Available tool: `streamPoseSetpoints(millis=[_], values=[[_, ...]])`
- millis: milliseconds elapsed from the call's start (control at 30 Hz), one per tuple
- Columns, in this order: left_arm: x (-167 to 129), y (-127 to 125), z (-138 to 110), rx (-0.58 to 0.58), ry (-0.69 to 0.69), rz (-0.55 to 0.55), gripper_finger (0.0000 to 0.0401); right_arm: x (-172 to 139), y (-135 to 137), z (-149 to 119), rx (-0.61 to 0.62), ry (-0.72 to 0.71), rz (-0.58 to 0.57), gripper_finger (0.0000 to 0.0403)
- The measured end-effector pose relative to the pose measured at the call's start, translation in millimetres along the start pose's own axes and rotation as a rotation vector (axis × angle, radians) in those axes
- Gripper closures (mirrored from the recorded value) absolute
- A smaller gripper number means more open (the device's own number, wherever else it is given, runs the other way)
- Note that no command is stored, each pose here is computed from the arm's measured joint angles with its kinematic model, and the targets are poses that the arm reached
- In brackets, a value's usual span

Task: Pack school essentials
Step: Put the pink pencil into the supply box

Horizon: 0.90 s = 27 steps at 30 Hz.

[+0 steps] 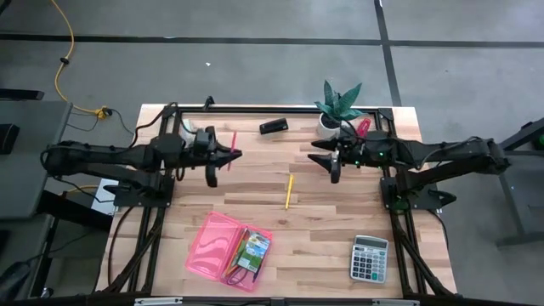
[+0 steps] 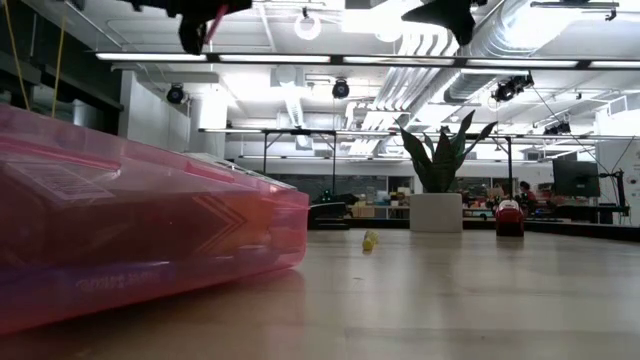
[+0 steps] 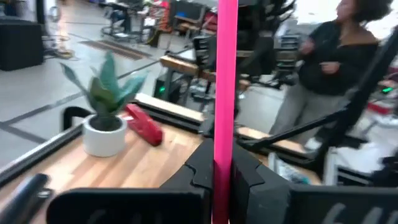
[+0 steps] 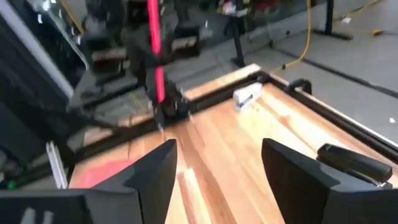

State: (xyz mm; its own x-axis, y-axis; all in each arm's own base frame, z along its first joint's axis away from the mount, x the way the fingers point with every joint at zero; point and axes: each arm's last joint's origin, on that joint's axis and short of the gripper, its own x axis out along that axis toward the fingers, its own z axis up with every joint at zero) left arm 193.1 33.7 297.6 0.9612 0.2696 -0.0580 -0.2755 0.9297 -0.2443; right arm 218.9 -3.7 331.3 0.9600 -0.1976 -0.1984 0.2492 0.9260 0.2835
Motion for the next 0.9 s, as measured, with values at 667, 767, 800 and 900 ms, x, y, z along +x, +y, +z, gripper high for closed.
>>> streamPoseSetpoints(millis=[667,767,800,900], values=[[-4,-13,-17,-0.146,0.072,-0.073,0.0401,-6,-3,-19,0.064,-0.174,0.063,0.0171],[-1,-33,-32,-0.232,0.171,-0.143,0.0401,-6,-3,-19,0.063,-0.173,0.063,0.0171],[0,-43,-38,-0.258,0.207,-0.16,0.0401,-6,-3,-19,0.063,-0.171,0.062,0.0171],[3,-75,-57,-0.352,0.327,-0.171,0.0401,-6,-4,-21,0.064,-0.156,0.057,0.0171]])
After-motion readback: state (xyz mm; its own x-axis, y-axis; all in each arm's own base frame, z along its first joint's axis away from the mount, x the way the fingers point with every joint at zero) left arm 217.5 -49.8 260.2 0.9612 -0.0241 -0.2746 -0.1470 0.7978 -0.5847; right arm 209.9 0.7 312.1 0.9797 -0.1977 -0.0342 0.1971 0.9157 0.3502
